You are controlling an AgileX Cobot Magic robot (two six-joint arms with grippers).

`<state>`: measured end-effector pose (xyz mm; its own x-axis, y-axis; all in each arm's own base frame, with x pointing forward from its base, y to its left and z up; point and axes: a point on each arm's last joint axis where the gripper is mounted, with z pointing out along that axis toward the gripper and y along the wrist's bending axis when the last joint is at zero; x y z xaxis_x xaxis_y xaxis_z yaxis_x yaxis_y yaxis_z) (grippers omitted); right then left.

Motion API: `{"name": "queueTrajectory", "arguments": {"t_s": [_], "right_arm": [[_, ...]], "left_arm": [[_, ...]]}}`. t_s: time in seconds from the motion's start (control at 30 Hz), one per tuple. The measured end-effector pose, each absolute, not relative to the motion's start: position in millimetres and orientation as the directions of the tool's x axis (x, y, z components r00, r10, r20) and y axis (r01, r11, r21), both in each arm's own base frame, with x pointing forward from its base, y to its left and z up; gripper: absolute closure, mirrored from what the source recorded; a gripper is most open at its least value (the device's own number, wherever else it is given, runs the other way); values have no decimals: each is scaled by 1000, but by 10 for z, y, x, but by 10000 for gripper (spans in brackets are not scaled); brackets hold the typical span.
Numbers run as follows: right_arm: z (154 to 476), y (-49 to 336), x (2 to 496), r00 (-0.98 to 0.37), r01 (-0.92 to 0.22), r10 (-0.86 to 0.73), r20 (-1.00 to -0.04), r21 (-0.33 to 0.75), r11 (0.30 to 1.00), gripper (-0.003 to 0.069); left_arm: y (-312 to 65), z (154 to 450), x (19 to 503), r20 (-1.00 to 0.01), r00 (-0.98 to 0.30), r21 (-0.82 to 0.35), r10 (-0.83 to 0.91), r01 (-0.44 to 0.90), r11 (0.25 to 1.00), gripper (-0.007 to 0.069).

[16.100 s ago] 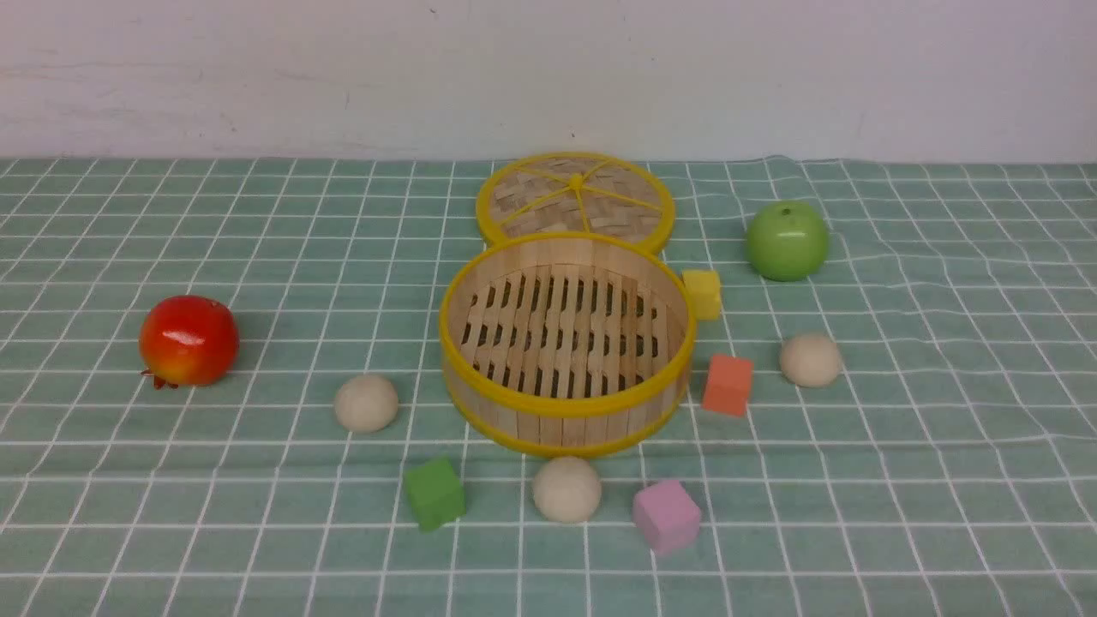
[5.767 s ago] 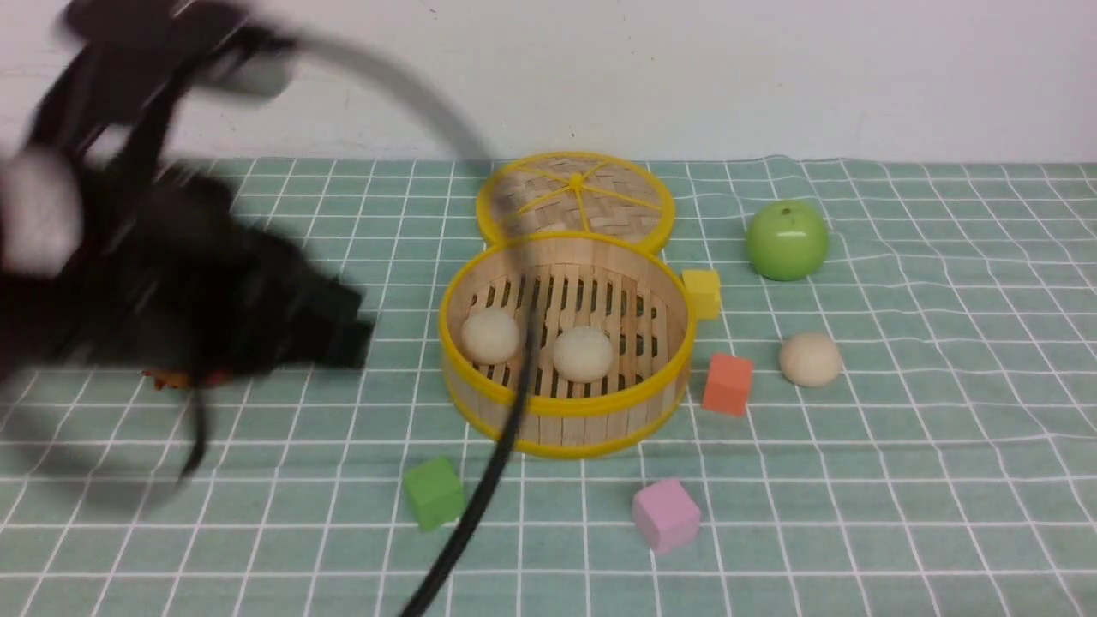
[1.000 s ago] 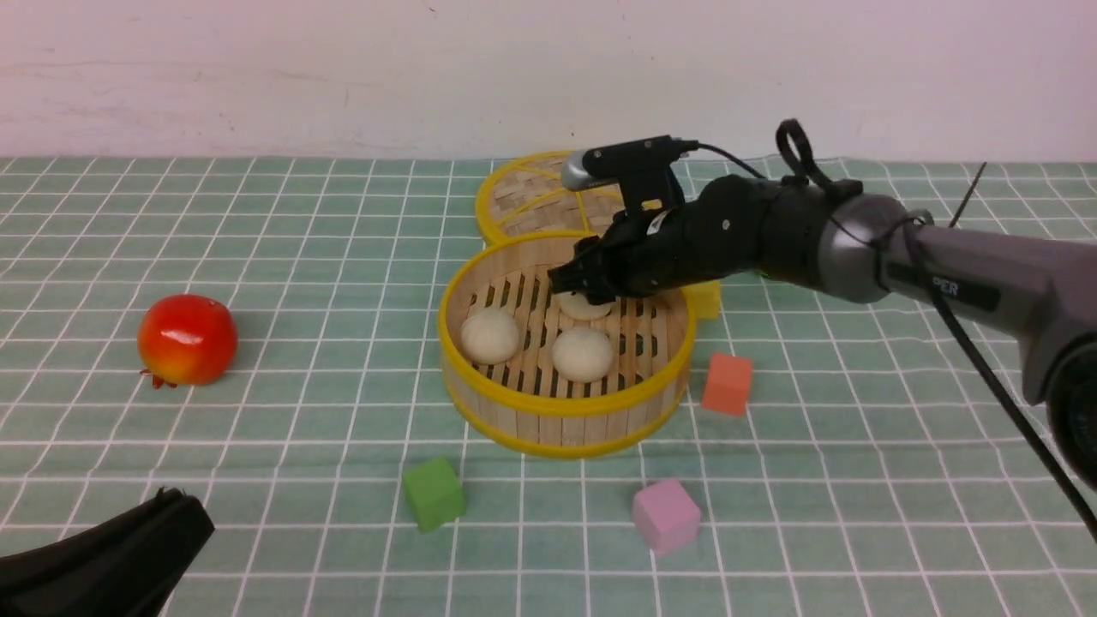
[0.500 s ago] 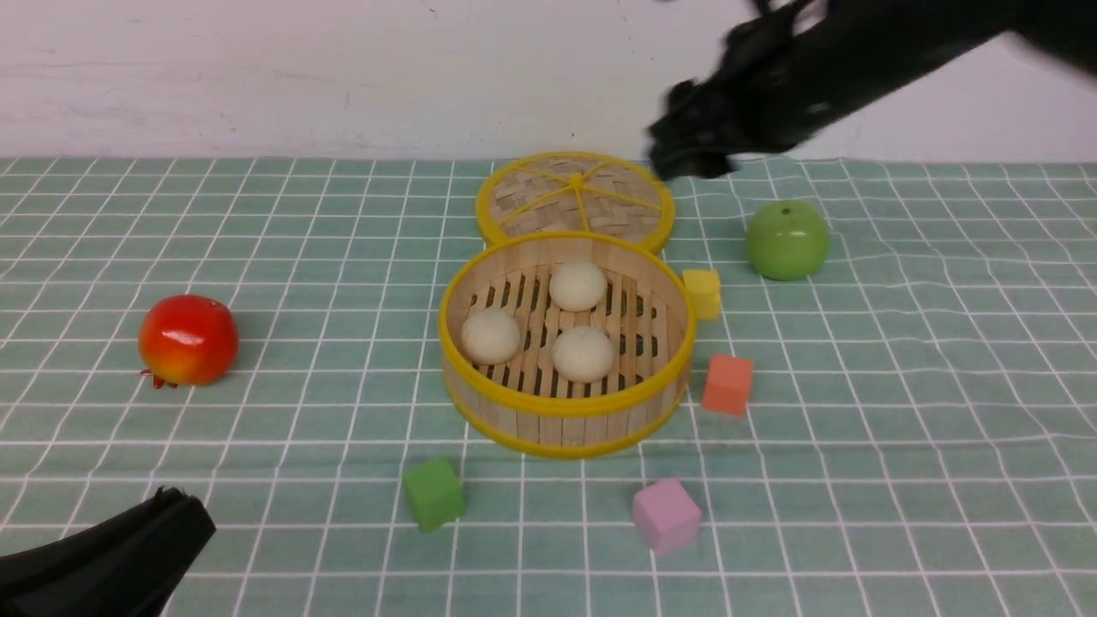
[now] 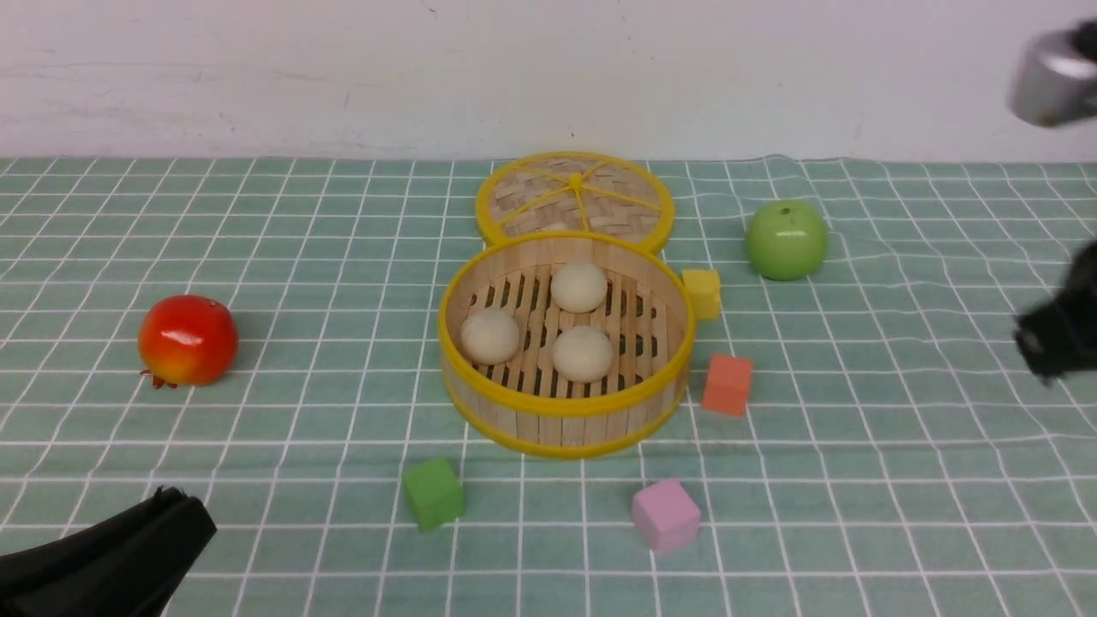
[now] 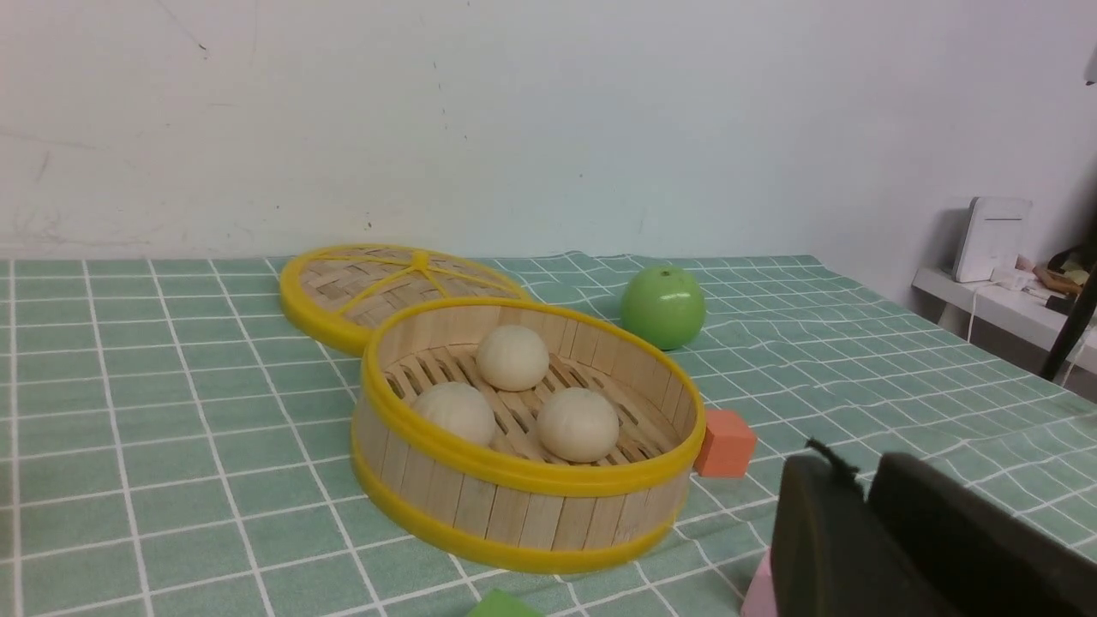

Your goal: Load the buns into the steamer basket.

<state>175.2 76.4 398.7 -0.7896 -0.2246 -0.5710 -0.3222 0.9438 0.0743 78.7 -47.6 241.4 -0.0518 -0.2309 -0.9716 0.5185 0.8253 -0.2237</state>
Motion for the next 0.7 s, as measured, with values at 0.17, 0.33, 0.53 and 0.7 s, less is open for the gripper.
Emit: {"name": "queueTrajectory", "arguments": {"t_s": [0.17,0.33,0.53,0.7], "right_arm": [[4020,614,1400,-777,-324,-219,-590,76,943,649],[4133,514,1164,-732,-330,-201,-651,81,940,645],[4207,368,937,-676,-312,-189,-712,44,949,645],[3895,112,640,-585,-161,-73,-808,28,987,645]], "left_arm": [[-476,2414,787,-972,-52,-224,-231,518,825,550],[-476,2414,787,-972,-52,-224,-231,518,825,550],[-476,2414,787,-972,-52,-224,-231,518,825,548],[-476,2414,787,-972,-52,-224,-231,518,825,548]]}}
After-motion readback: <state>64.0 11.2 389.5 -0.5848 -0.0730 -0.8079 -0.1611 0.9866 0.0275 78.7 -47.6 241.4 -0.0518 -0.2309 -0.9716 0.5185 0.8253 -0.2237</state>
